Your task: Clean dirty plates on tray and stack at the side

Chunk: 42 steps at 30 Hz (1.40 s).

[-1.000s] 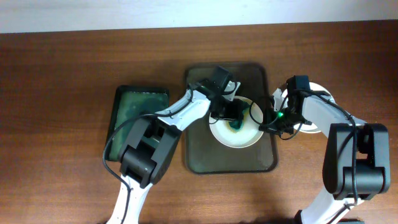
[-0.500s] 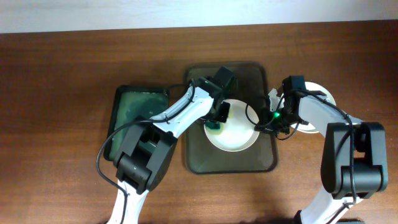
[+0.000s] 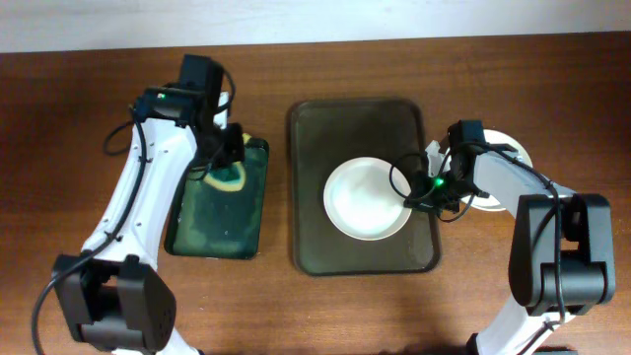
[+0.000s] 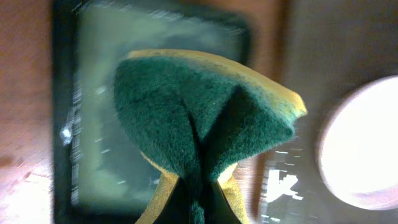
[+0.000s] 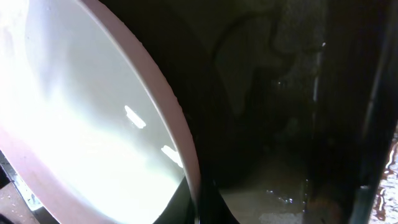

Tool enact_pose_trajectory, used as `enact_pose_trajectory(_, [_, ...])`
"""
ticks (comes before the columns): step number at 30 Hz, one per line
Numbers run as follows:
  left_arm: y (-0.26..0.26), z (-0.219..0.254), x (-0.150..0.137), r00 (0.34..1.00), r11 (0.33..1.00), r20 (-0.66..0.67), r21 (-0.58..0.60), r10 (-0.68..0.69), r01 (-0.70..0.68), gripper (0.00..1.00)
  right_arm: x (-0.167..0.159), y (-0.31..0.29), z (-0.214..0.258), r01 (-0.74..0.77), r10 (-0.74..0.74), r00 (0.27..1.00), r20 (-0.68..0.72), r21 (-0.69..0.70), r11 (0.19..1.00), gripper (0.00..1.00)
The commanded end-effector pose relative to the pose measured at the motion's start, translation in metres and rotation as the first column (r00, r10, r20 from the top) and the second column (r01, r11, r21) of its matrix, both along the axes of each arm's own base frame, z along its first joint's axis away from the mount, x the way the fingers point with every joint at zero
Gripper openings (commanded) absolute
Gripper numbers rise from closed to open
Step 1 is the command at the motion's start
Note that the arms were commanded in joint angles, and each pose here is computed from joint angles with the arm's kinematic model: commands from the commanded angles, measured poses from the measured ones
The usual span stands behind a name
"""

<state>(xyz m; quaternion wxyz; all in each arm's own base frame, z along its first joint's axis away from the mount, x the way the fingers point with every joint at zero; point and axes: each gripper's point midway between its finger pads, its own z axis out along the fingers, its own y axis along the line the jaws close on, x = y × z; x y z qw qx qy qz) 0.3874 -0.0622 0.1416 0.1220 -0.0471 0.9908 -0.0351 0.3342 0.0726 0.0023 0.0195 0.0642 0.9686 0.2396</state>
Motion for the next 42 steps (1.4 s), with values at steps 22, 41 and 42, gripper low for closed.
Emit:
enact_pose_trajectory(22, [0.028,0.102,-0.046,0.915,1.0,0.402,0.0,-0.016,0.018,0.99,0.006,0.001,0.147,0.154,0.167,0.869,0.466,-0.574,0.804,0.04])
enact_pose_trajectory(41, [0.028,0.102,-0.046,0.915,1.0,0.402,0.0,-0.017,0.019,0.99,-0.04,0.062,0.251,0.485,0.623,0.553,0.553,-0.822,0.3,0.04])
enact_pose_trajectory(42, [0.028,0.102,-0.046,0.915,1.0,0.402,0.0,-0.017,0.019,0.99,-0.04,0.062,0.251,0.485,0.623,0.553,0.553,-0.822,0.3,0.04])
